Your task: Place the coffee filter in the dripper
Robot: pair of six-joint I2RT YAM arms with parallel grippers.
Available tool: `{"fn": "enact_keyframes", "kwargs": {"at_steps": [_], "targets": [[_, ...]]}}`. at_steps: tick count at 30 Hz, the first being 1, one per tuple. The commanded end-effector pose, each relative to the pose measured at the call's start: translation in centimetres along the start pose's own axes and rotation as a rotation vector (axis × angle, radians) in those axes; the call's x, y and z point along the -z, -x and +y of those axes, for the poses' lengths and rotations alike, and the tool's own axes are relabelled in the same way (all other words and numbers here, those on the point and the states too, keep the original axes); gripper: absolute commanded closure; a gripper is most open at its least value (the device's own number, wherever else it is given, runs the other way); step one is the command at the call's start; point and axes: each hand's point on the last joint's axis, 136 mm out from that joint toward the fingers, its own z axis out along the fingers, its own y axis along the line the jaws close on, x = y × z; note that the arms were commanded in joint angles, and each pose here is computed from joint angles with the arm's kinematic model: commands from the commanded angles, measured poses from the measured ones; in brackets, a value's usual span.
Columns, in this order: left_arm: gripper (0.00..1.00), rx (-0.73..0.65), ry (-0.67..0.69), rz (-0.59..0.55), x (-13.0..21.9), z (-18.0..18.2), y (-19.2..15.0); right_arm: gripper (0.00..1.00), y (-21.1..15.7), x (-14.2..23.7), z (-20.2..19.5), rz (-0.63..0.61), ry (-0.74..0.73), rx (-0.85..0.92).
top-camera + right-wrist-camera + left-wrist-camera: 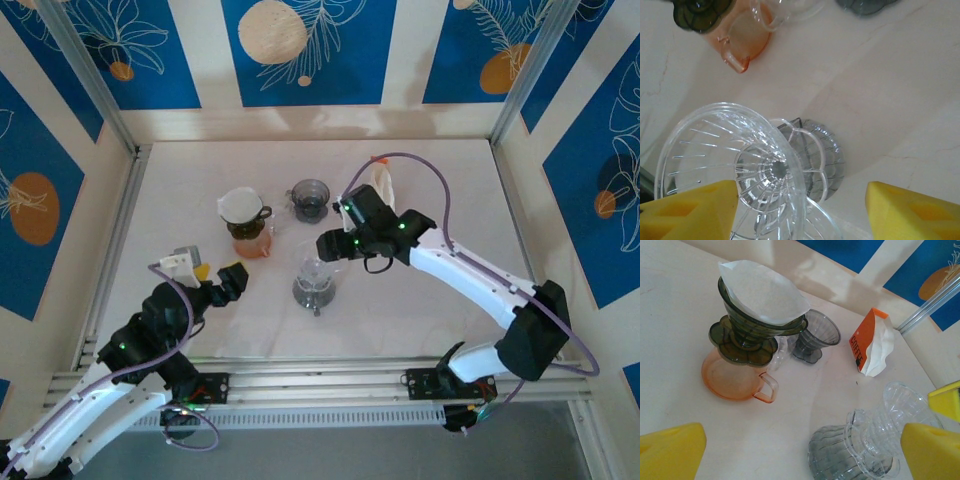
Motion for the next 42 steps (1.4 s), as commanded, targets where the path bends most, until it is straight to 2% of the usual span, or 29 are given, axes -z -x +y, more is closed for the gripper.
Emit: {"fn": "enact_keyframes", "kwargs": {"at_steps": [1,6,9,14,18,29,36,42], "targets": [[0.0,0.007,-0.024,-0.026,-0.1,-0.3,0.3,0.32,2.5,2.9,-1.8,-0.123,-0.075,-0.008],[0.0,0.016,-0.034,-0.028,-0.4,-0.4,0.1,0.33,5.0,3.3,-5.1,-0.162,-0.137,-0.075],[0.0,0.018,-0.026,-0.025,-0.5,-0.2,-0.2,0.38,6.6,2.5,-8.3,-0.174,-0.216,-0.094],[0.0,0.016,-0.016,-0.015,-0.5,0.1,-0.4,0.59,8.5,-0.1,-13.5,-0.137,-0.324,-0.144],[0.0,0.011,-0.001,-0.008,-0.5,0.4,-0.6,0.7,10.6,-2.0,-15.9,-0.127,-0.365,-0.143],[0.0,-0.006,0.016,-0.005,-0.9,0.7,-0.8,0.71,14.2,-6.2,-17.8,-0.104,-0.413,-0.119],[0.0,-0.013,0.023,0.006,-1.0,0.8,-1.1,0.71,15.3,-7.4,-18.9,-0.085,-0.464,-0.11],[0.0,-0.016,0.025,0.008,-0.9,0.9,-1.1,0.75,15.6,-7.3,-19.8,-0.085,-0.49,-0.118]]}}
